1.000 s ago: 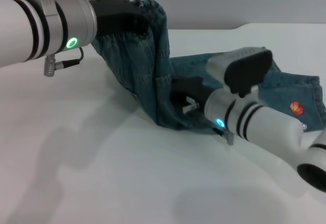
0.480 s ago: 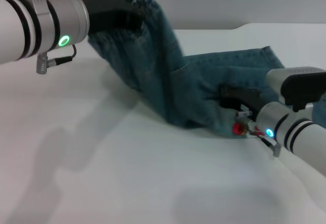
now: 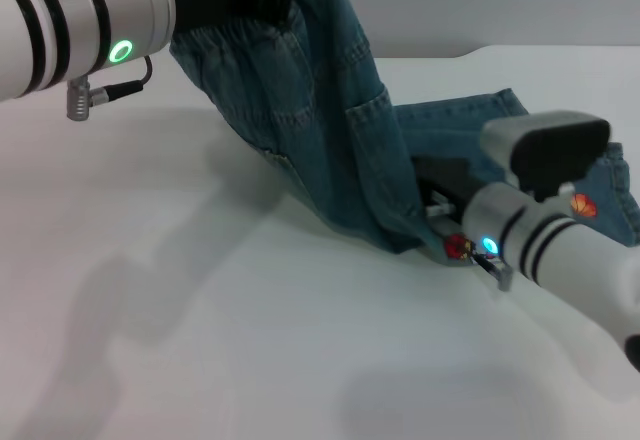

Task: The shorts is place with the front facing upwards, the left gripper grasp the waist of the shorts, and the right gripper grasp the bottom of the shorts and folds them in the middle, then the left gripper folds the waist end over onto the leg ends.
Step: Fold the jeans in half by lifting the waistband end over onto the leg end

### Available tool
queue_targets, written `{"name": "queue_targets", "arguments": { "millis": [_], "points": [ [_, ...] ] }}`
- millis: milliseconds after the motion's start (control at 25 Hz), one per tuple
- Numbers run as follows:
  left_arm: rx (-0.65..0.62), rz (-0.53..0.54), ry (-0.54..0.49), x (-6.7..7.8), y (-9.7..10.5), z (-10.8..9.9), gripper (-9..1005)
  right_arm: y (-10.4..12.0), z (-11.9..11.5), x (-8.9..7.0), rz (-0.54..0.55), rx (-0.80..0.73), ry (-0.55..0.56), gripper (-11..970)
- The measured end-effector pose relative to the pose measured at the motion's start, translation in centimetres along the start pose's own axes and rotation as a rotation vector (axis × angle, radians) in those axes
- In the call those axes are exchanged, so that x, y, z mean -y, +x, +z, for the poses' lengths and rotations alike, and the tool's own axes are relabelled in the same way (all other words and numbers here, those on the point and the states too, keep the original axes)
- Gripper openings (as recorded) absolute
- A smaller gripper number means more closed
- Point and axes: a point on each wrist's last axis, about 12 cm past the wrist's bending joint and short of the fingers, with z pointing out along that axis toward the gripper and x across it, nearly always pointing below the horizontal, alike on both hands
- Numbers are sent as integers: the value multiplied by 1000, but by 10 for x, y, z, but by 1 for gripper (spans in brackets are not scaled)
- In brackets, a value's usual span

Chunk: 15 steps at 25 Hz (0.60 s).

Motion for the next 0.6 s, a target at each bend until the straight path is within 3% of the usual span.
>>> {"name": "queue_targets", "arguments": {
  "millis": [320, 600],
  "points": [
    [27, 16, 13, 6, -6, -5, 51, -20, 17, -29, -49, -6, -84, -2],
    [35, 25, 27, 11, -7, -4, 50, -18, 19, -50, -83, -31, -154, -2]
  ]
}}
